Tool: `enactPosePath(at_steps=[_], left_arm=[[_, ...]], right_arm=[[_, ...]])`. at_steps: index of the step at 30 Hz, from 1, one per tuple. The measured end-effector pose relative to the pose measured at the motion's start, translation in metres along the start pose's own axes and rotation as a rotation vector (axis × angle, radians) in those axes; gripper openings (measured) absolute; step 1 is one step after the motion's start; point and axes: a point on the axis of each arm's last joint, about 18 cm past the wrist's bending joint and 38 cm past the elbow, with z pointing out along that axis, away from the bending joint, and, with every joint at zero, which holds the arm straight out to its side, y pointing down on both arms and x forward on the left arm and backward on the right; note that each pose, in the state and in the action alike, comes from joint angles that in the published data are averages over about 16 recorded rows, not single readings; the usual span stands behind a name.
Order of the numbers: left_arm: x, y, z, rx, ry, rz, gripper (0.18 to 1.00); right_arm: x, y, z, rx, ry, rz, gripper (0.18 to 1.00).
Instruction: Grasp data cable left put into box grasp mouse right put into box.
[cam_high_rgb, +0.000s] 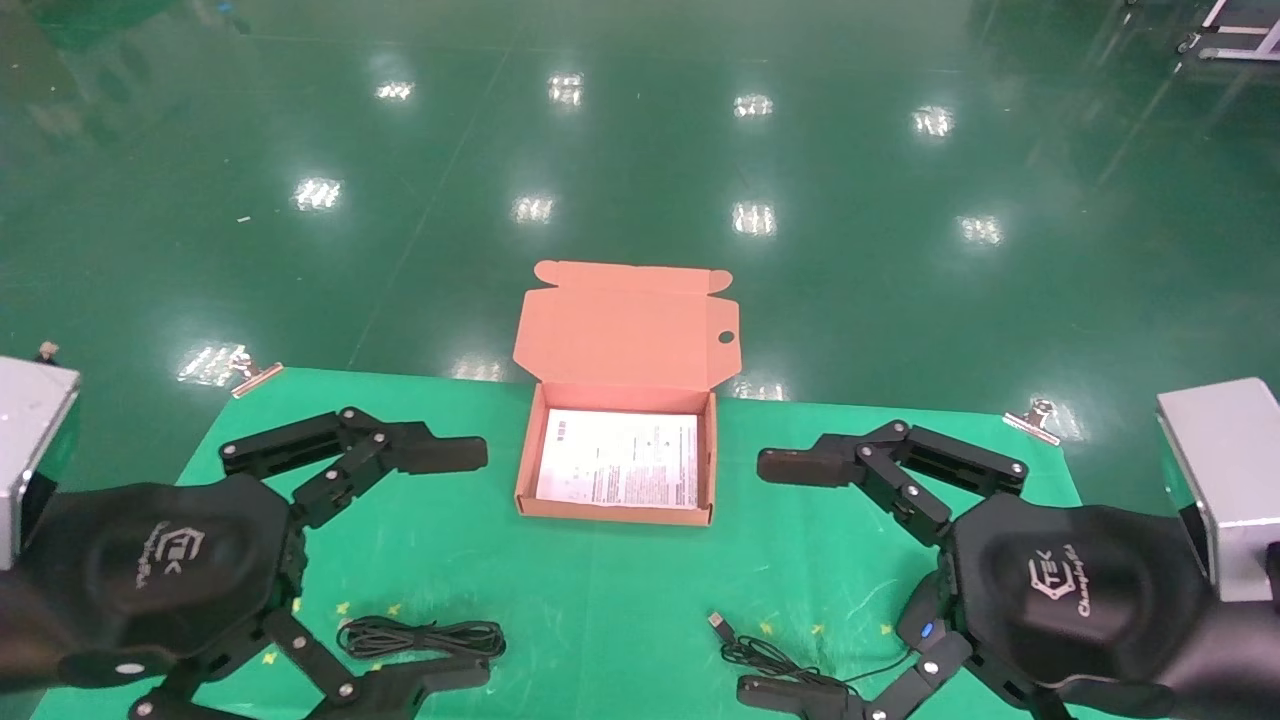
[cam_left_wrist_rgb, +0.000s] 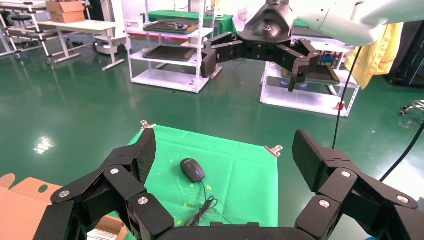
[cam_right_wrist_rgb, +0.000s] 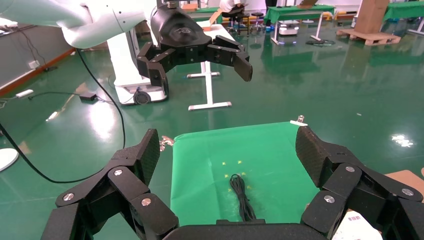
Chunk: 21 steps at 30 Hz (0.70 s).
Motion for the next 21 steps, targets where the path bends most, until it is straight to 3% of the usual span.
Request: enactPosePath(at_steps=[11, 21], left_arm=[[0.003, 0.019, 0.006, -0.126, 0.027, -0.026, 1.001], [-0.009, 0.050, 0.020, -0.405, 0.060, -0.016, 1.001]], right_arm=[[0.001, 0.016, -0.002, -0.167, -0.010, -0.062, 1.001], [0.016, 0.046, 0.000, -0.503, -0.068, -0.284, 1.001]])
